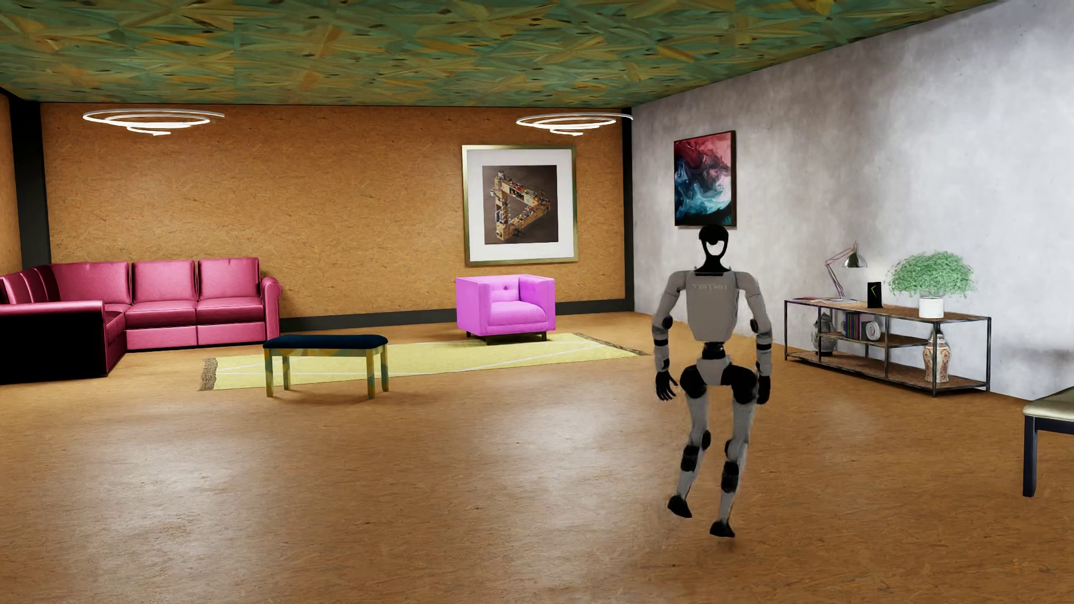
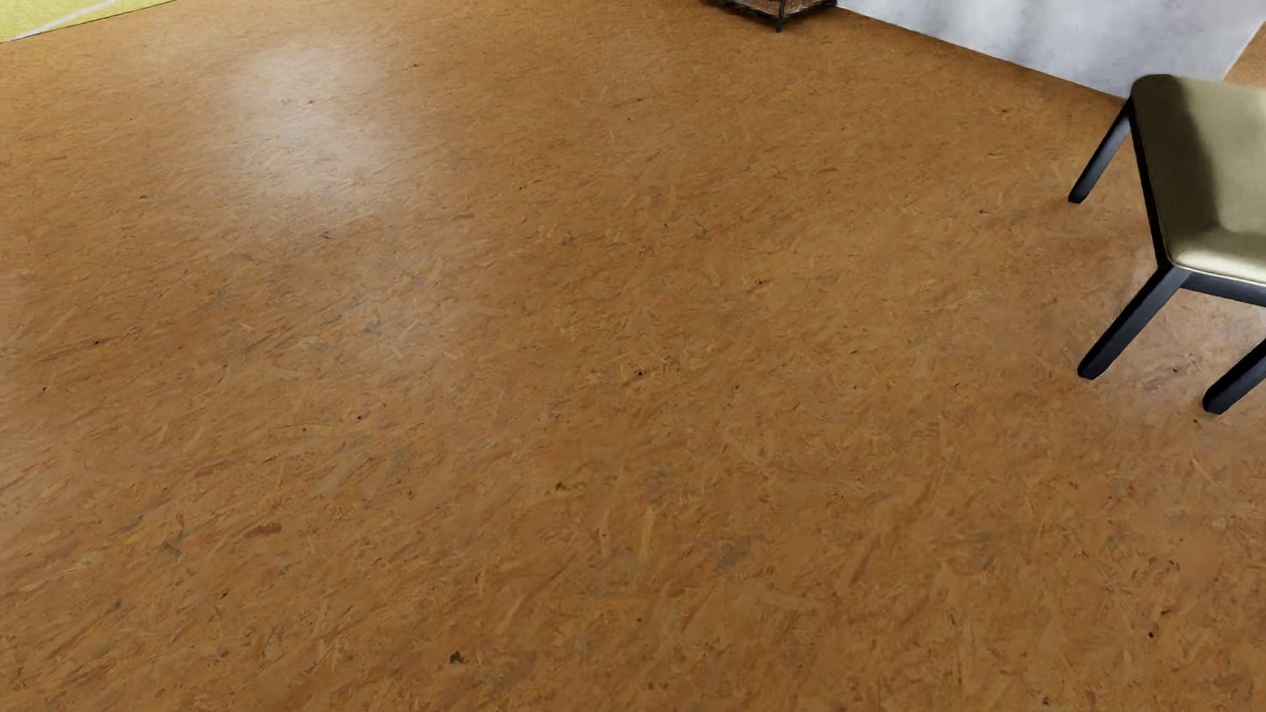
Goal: Walk to the pink armchair
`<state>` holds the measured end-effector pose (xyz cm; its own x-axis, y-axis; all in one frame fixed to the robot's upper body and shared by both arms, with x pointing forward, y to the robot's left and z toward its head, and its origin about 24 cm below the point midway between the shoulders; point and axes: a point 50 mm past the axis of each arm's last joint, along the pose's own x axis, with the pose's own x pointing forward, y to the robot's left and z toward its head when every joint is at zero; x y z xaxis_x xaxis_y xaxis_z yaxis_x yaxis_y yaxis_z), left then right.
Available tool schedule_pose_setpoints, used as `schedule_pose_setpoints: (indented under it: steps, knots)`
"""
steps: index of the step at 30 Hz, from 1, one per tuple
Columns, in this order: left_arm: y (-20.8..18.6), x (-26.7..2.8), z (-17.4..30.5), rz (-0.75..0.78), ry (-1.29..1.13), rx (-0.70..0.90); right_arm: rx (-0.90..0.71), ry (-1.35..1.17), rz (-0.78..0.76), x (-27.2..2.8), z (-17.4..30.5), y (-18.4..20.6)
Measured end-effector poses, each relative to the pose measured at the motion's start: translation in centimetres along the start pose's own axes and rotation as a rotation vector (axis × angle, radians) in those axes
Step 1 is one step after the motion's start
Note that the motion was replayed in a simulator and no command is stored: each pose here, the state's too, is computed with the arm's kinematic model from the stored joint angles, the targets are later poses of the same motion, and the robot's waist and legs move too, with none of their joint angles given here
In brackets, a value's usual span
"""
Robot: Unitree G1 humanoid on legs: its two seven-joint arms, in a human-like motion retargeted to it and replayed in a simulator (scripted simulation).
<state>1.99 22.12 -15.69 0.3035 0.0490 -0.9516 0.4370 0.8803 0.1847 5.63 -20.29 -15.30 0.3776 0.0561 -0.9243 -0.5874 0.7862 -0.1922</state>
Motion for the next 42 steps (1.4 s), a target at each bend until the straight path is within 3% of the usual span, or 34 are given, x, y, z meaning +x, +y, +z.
schedule_pose_setpoints:
  steps: [4,7,10,12,15,21,24,27,37,40,42]
  knots:
    - [-0.3,-0.5,-1.5,0.000,0.042,-0.021,-0.004,-0.186,-0.122,0.1,5.2,-4.6]
    - [-0.9,-0.7,-2.9,-0.016,0.094,-0.020,0.039,-0.230,-0.171,-0.1,6.4,-6.0]
    - [-1.4,-1.0,-4.9,-0.031,0.187,-0.017,0.110,-0.068,-0.104,0.4,2.1,-2.7]
    - [-1.2,-0.7,-3.6,-0.017,0.133,-0.043,0.061,-0.001,-0.037,0.5,0.6,-0.7]
    - [0.0,-0.2,0.1,0.014,-0.014,-0.043,0.128,0.091,0.005,-0.1,-2.0,1.8]
    - [4.8,-0.1,7.4,0.140,-0.269,-0.052,0.053,0.170,0.099,-1.8,-5.1,4.6]
    - [4.2,0.1,5.2,0.139,-0.189,-0.113,0.049,0.213,0.115,-2.3,-6.3,5.2]
    - [1.6,0.1,1.5,0.055,-0.058,-0.052,0.100,0.226,0.025,-1.6,-6.1,2.5]
    - [-1.3,-3.8,-10.2,-0.025,0.336,-0.016,0.105,-0.272,-0.250,-0.8,6.8,-8.1]
    - [-1.1,-3.8,-10.6,-0.026,0.369,-0.006,0.181,-0.100,-0.197,-0.1,2.4,-5.3]
    - [-0.8,-1.9,-6.7,-0.031,0.232,0.029,0.119,0.050,-0.122,-0.1,-1.1,-3.2]
